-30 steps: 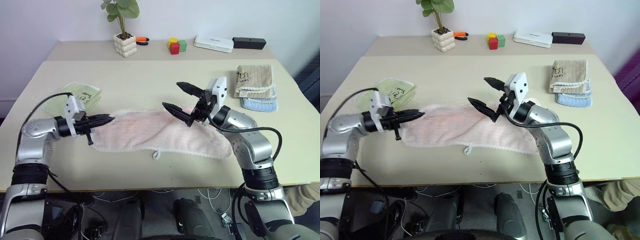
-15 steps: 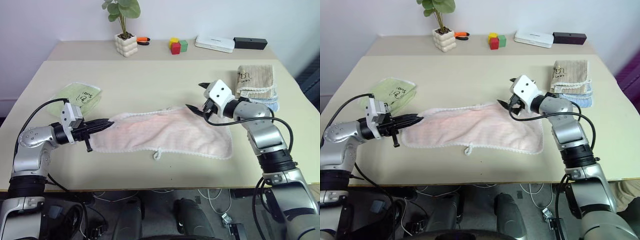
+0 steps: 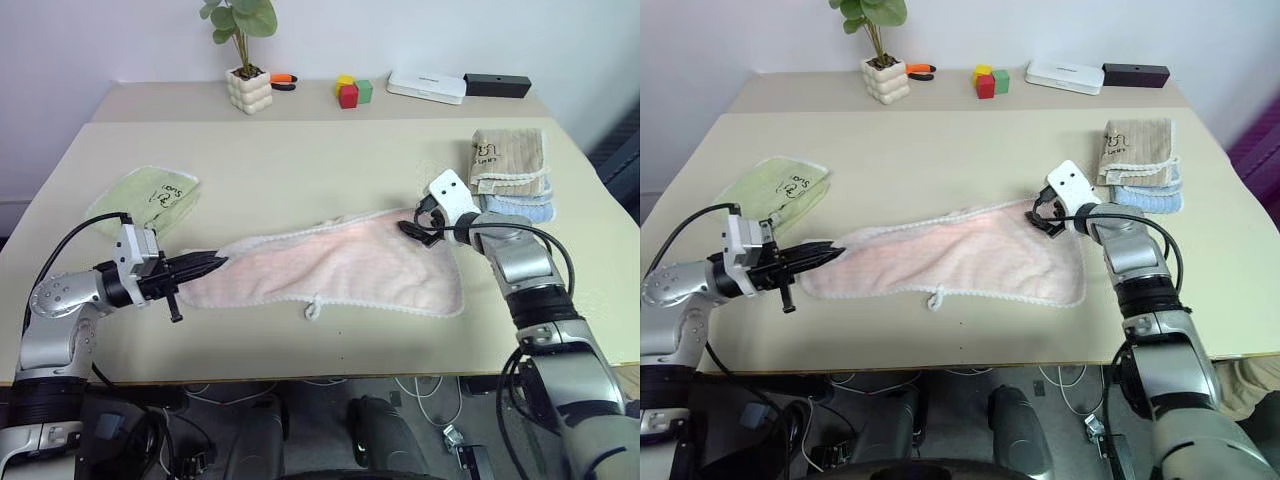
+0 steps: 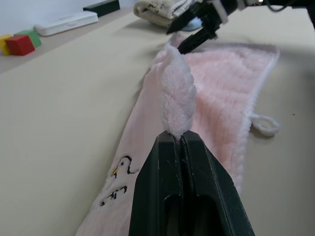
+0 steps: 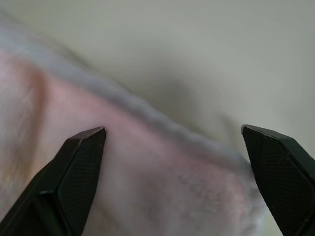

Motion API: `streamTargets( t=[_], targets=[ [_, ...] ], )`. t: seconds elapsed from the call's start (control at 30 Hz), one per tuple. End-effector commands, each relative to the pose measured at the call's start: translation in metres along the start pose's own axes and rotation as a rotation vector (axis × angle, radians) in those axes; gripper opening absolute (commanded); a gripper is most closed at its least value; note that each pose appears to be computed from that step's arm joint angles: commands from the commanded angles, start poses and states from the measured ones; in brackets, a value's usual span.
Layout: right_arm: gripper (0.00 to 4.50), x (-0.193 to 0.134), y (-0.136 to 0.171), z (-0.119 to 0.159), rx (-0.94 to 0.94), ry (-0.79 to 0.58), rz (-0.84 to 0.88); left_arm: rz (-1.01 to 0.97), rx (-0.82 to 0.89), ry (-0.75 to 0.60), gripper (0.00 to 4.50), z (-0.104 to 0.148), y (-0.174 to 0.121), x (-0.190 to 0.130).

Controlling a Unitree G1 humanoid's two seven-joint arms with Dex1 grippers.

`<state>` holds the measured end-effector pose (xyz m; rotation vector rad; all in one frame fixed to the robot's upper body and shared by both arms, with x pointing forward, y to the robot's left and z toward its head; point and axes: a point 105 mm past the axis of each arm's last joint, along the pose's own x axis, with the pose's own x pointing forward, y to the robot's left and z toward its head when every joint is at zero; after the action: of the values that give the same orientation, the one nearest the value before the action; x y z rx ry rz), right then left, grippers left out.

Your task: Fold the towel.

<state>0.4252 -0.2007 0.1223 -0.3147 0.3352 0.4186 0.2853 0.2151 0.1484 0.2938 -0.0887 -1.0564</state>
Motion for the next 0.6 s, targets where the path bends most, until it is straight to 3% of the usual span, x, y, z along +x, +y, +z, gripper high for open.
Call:
streamTargets(
  t=[0.03,0.3,0.5,0.6],
  targets=[
    [4.50,-0.004,-0.021,0.013,0.082,-0.040,-0.065,0.003,0.033,-0.033,0.03,0.010,-0.001,-0.001],
    [4.50,-0.002,-0.033,0.000,0.042,0.015,-0.089,0.007,0.032,-0.029,0.03,0.009,-0.004,-0.004],
    [1.71,-0.001,-0.028,0.005,0.041,-0.005,-0.050,0.009,0.029,-0.028,0.00,0.009,-0.005,-0.004],
    [0.10,-0.002,-0.027,0.005,0.030,-0.007,-0.045,0.011,0.031,-0.025,0.00,0.008,-0.004,-0.004]
  ],
)
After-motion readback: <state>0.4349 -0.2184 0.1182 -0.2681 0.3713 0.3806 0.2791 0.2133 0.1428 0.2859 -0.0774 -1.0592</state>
